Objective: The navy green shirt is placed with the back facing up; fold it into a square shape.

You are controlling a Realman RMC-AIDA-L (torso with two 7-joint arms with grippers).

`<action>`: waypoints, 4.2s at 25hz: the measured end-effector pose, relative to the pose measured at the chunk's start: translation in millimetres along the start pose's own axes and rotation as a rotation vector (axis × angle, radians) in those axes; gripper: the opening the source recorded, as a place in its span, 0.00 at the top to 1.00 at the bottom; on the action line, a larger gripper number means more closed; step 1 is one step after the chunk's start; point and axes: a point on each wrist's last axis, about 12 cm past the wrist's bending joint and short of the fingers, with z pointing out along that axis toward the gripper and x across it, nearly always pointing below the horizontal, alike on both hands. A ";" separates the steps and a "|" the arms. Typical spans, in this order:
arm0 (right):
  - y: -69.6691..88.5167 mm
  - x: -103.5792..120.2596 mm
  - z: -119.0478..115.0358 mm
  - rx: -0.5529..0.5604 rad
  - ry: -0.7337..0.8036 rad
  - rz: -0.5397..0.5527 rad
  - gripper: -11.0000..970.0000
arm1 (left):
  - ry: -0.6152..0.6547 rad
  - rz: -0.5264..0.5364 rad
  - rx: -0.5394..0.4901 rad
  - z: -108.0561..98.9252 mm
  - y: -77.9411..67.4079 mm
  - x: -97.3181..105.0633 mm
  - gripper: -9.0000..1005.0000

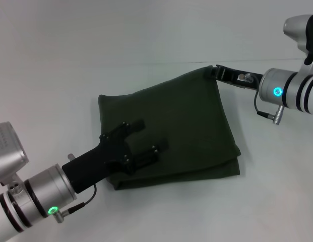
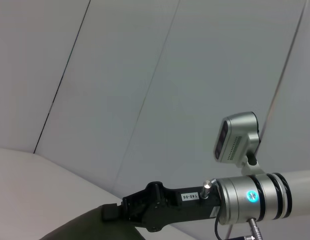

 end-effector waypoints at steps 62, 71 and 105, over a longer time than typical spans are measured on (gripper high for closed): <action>-46.7 44.4 -101.0 -0.221 0.336 0.182 0.51 | -0.001 -0.010 -0.015 -0.2 0.8 1.0 0.10; -45.3 51.3 -97.5 -0.214 0.347 0.186 0.60 | 0.006 -0.011 -0.024 -0.5 1.7 2.0 0.10; -75.0 40.6 -143.0 -0.184 0.162 0.138 0.73 | -0.021 -0.012 -0.058 5.8 9.0 -5.7 0.10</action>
